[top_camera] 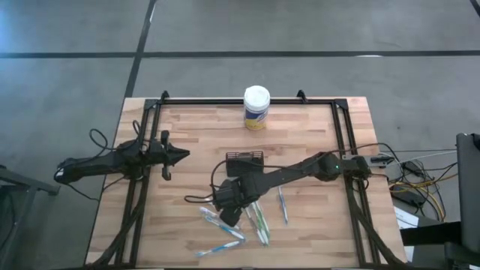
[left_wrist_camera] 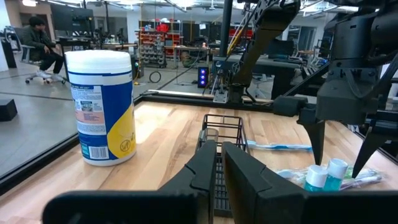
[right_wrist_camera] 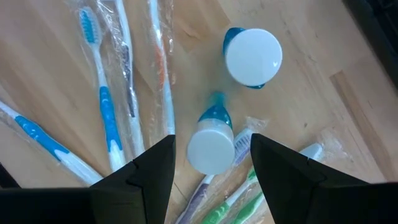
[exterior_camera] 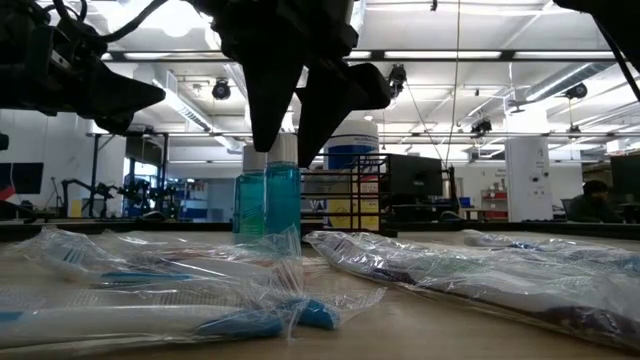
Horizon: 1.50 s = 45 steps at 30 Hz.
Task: Pick & Place toothbrushing station
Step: Put the bottom blue mouthwash into the black wire organizer
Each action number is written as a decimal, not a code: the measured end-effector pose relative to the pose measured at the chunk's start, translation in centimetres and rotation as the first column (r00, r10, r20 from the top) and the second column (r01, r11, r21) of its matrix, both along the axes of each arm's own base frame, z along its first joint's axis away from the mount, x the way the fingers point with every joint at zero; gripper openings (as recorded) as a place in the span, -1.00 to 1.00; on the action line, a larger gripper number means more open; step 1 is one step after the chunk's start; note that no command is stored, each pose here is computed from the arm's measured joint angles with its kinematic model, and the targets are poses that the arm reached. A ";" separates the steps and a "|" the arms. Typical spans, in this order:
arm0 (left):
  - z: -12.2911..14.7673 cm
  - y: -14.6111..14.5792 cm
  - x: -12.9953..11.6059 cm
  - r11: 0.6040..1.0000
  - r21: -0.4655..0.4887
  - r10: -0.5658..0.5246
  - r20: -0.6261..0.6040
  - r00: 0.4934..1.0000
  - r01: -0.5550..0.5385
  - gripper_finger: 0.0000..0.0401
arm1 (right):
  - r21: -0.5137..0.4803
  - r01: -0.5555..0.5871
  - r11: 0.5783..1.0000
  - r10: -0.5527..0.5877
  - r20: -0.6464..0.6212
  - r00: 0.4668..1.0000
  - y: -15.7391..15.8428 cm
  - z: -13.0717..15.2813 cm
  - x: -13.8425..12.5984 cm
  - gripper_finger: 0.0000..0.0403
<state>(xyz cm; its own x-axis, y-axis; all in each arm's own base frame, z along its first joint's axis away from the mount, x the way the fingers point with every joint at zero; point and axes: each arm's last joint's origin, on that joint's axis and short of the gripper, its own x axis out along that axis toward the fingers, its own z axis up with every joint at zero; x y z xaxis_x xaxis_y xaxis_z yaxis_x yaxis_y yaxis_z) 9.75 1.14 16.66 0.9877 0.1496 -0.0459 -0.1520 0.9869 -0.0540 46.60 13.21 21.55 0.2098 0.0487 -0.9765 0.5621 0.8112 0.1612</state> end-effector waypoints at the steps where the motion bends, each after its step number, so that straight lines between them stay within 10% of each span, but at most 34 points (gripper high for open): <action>1: 0.0 0.0 0.0 1.000 0.000 0.000 0.000 1.000 0.000 -0.83 | -0.001 -0.003 1.000 0.003 -0.002 1.000 0.0 -0.1 0.0 0.01; 24: 0.0 0.0 0.0 1.000 0.000 0.000 0.000 1.000 0.000 -0.83 | -0.014 -0.056 0.998 0.056 0.022 0.998 -0.2 0.1 0.2 -0.54; 45: 0.0 0.0 0.0 1.000 -0.001 -0.004 -0.001 1.000 0.004 -0.83 | -0.266 -0.349 0.899 0.401 0.176 0.899 -2.5 14.6 -6.5 -0.55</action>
<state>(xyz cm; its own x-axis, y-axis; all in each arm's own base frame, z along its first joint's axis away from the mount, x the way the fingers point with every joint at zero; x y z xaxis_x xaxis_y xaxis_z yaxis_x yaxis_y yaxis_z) 9.76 1.13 16.64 0.9882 0.1460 -0.0466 -0.1484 0.9874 -0.0545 40.14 10.73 36.20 0.4307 -0.0459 -0.9013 0.1796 0.9831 0.0358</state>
